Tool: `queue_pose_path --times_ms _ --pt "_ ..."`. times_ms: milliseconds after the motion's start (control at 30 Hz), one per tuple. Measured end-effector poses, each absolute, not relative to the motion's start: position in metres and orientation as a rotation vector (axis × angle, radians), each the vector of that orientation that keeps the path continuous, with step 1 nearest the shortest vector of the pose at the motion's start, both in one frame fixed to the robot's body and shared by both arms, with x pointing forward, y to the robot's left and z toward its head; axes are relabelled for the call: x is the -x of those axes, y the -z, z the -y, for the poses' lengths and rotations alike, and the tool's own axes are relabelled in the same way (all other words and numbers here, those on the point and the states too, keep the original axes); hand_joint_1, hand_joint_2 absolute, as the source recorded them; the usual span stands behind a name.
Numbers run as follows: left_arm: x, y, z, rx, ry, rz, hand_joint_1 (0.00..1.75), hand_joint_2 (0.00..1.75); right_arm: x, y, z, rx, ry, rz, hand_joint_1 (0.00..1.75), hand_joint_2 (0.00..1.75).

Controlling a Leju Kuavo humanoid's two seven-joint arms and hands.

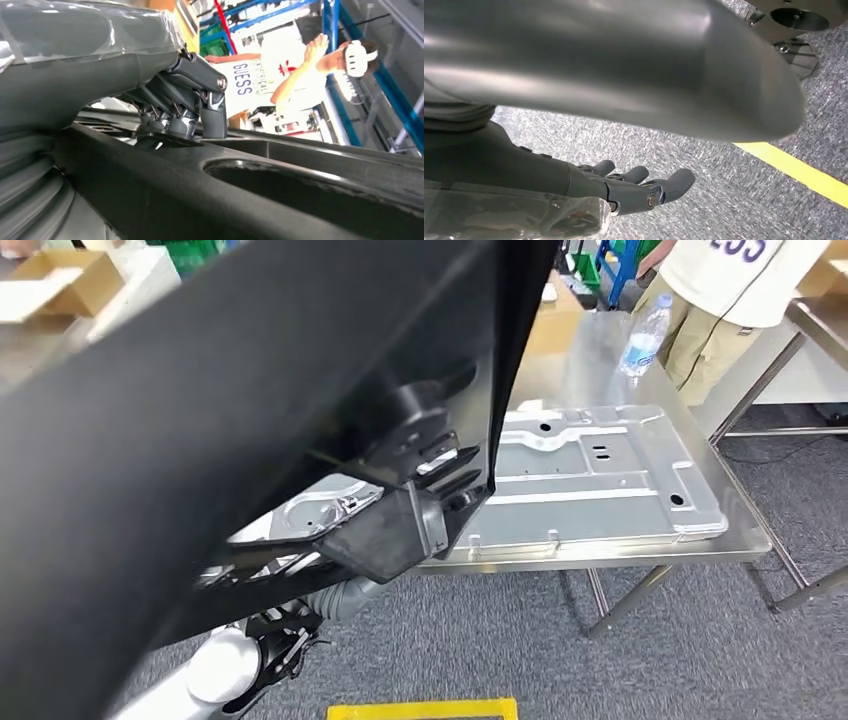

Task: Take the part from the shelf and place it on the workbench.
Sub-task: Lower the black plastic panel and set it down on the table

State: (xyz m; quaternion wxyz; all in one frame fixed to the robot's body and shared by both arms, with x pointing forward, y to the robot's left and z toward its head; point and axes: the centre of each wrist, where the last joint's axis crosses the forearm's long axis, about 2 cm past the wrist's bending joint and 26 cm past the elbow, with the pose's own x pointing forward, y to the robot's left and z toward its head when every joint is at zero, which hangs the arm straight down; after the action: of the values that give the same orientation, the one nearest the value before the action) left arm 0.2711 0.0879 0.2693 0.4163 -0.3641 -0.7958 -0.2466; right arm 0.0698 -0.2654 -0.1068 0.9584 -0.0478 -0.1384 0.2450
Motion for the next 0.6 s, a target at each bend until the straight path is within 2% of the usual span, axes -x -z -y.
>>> queue_pose_path --times_ms 600 --pt "-0.2714 -0.2699 -0.0857 0.917 0.633 1.998 1.75 1.75 -0.0693 0.1069 0.2664 0.098 -0.497 0.28 0.0 0.0"
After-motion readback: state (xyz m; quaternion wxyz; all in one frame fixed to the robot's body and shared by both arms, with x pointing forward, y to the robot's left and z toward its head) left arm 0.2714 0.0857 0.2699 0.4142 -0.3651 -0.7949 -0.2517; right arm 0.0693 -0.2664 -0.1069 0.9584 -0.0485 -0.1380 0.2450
